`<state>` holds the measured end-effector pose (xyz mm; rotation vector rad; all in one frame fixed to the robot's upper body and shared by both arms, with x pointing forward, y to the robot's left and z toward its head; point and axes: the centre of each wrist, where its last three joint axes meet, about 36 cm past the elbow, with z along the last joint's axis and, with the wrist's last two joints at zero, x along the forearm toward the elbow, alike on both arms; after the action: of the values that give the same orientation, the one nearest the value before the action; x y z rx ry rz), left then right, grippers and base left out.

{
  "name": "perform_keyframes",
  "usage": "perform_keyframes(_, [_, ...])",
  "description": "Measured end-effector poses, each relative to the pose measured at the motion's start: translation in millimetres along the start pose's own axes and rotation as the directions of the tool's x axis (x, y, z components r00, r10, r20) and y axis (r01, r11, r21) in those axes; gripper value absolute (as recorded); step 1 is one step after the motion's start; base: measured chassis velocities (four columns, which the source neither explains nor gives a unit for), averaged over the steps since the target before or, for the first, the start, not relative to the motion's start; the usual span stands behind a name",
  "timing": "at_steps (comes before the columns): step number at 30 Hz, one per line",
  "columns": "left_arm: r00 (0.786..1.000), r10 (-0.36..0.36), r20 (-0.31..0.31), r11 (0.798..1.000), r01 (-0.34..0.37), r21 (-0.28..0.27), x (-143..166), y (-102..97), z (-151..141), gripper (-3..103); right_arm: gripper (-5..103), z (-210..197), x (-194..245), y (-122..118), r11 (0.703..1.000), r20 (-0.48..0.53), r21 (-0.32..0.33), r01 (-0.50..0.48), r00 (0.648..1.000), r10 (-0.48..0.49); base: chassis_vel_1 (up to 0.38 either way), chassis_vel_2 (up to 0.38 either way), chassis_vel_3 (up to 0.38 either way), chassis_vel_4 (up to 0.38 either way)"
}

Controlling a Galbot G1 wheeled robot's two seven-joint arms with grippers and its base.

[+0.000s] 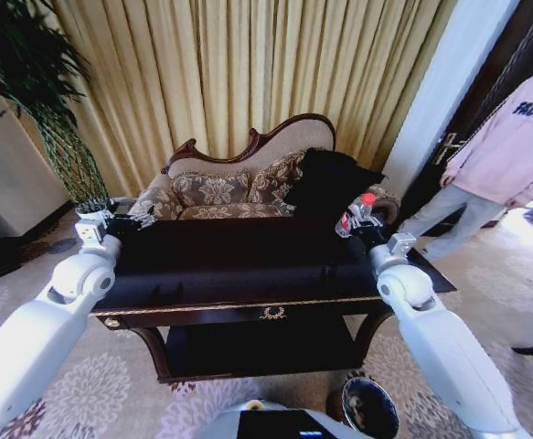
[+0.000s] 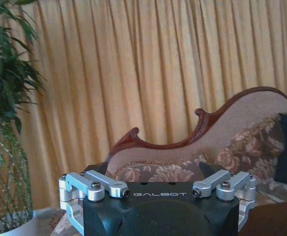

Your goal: Move to the front of the table and place the trash on the table into the trash bin.

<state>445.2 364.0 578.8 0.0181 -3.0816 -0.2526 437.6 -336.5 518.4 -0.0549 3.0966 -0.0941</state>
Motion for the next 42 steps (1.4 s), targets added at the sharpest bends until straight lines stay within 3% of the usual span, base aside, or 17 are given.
perform_keyframes(13, [1.000,0.007,-0.011,1.000,-0.008,-0.010,1,0.2,-2,100,25,0,12,-8,1.000,-0.011,-0.001,-0.011,1.000,0.011,0.025,-0.025,-0.024,0.019])
perform_keyframes(42, [1.000,0.023,-0.003,1.000,-0.023,0.005,2,-7.0,2,100,25,2,16,6,1.000,-0.012,-0.015,0.016,1.000,-0.016,0.106,-0.107,-0.101,0.103])
